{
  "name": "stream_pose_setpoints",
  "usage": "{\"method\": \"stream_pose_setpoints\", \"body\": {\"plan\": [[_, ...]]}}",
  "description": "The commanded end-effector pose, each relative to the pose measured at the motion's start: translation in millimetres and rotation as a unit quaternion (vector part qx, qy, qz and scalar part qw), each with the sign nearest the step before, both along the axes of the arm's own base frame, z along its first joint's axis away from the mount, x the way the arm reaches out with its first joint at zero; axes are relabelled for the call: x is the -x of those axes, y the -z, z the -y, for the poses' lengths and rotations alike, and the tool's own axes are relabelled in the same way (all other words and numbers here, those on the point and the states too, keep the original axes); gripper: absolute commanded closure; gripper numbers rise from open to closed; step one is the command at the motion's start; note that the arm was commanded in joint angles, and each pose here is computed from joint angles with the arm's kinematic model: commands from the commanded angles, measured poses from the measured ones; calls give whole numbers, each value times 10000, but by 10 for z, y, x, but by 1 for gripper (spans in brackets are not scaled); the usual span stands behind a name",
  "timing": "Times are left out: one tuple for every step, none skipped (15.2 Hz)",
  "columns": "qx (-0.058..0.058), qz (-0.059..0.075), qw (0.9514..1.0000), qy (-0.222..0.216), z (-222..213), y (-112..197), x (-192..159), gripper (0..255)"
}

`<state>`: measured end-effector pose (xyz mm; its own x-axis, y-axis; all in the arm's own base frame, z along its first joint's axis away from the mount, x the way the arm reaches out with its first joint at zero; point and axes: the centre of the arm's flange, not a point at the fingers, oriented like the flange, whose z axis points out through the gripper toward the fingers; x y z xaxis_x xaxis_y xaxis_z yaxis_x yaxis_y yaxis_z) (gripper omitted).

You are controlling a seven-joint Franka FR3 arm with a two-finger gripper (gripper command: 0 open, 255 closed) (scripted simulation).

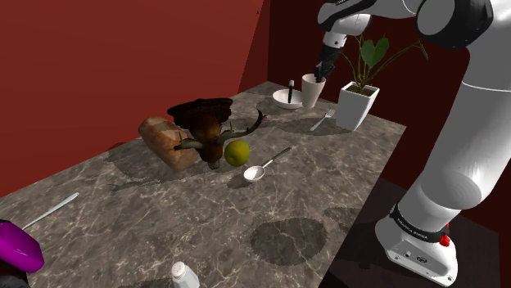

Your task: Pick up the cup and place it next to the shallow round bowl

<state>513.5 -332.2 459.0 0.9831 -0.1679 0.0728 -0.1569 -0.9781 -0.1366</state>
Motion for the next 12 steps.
{"method": "stream_pose_setpoints", "body": {"plan": [[2,4,10000,1,13,99,8,255],[2,4,10000,1,13,152,8,255],[2,4,10000,1,13,205,8,255],[2,4,10000,1,13,258,8,255],[2,4,10000,1,13,311,8,255],[2,4,10000,1,13,363,8,255],[2,4,10000,1,13,416,8,255],[2,4,10000,1,13,469,8,255],[2,4,10000,1,13,522,8,255],[2,4,10000,1,13,575,8,255],[2,4,10000,1,13,628,8,255],[2,4,10000,1,13,680,8,255]]}}
